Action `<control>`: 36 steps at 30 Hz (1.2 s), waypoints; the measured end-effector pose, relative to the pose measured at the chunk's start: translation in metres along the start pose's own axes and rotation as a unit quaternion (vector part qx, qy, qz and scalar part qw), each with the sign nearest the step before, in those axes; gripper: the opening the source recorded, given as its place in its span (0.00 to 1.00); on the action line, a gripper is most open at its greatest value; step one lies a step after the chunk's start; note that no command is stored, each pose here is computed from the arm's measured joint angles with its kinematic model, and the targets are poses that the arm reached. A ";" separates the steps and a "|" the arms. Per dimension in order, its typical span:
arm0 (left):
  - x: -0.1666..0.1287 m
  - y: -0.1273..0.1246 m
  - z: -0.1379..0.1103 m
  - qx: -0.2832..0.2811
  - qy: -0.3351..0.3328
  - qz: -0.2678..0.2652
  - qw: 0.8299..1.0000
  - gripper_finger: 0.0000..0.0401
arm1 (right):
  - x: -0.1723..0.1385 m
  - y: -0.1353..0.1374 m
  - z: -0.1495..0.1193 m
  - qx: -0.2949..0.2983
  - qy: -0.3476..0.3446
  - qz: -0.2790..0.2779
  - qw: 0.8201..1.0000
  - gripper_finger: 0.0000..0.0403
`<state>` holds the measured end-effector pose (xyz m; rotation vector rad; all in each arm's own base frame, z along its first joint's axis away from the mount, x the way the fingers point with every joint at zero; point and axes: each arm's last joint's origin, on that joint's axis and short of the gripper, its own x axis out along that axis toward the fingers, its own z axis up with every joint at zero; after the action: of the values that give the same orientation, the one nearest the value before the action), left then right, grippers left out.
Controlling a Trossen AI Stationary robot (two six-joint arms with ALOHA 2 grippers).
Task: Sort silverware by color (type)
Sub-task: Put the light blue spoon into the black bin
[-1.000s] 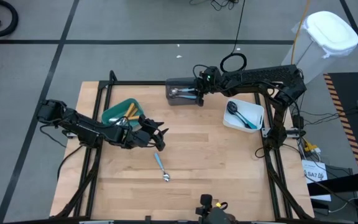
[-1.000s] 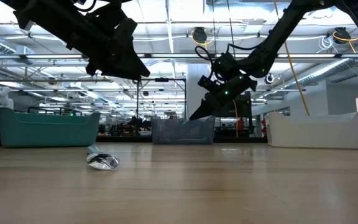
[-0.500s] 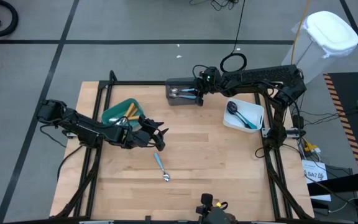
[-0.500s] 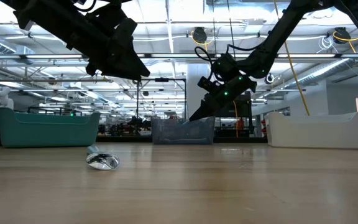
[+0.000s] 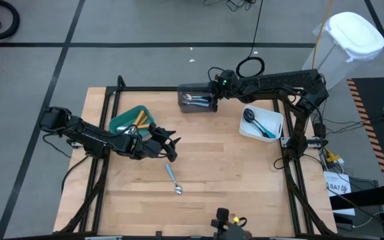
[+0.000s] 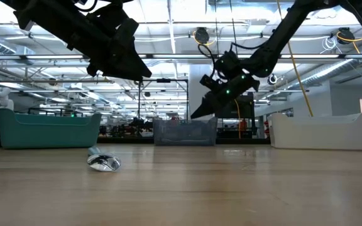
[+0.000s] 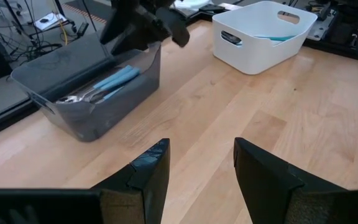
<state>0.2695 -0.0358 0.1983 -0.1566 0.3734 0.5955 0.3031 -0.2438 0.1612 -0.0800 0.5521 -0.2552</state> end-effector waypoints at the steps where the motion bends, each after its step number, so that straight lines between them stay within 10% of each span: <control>1: 0.000 0.000 0.000 0.000 0.000 0.000 1.000 0.44 | -0.003 0.001 0.004 0.001 -0.006 0.000 1.000 0.41; 12: 0.000 0.000 0.000 0.002 0.004 -0.007 1.000 0.44 | -0.072 0.061 0.069 -0.027 -0.003 0.076 0.997 0.42; 18: -0.002 -0.005 -0.003 0.002 0.026 -0.056 0.998 0.44 | -0.111 0.121 0.080 -0.027 0.040 0.234 0.971 0.42; 24: -0.013 -0.018 -0.008 0.024 0.037 -0.104 0.994 0.44 | -0.136 0.188 0.063 -0.039 0.071 0.314 0.946 0.42; 36: -0.048 -0.059 -0.042 0.116 0.051 -0.187 0.974 0.44 | -0.161 0.286 0.003 -0.050 0.083 0.300 0.949 0.42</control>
<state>0.2543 -0.1192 0.1805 -0.0302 0.4959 0.1698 0.2343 0.0746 0.2044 0.0146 0.7305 0.3633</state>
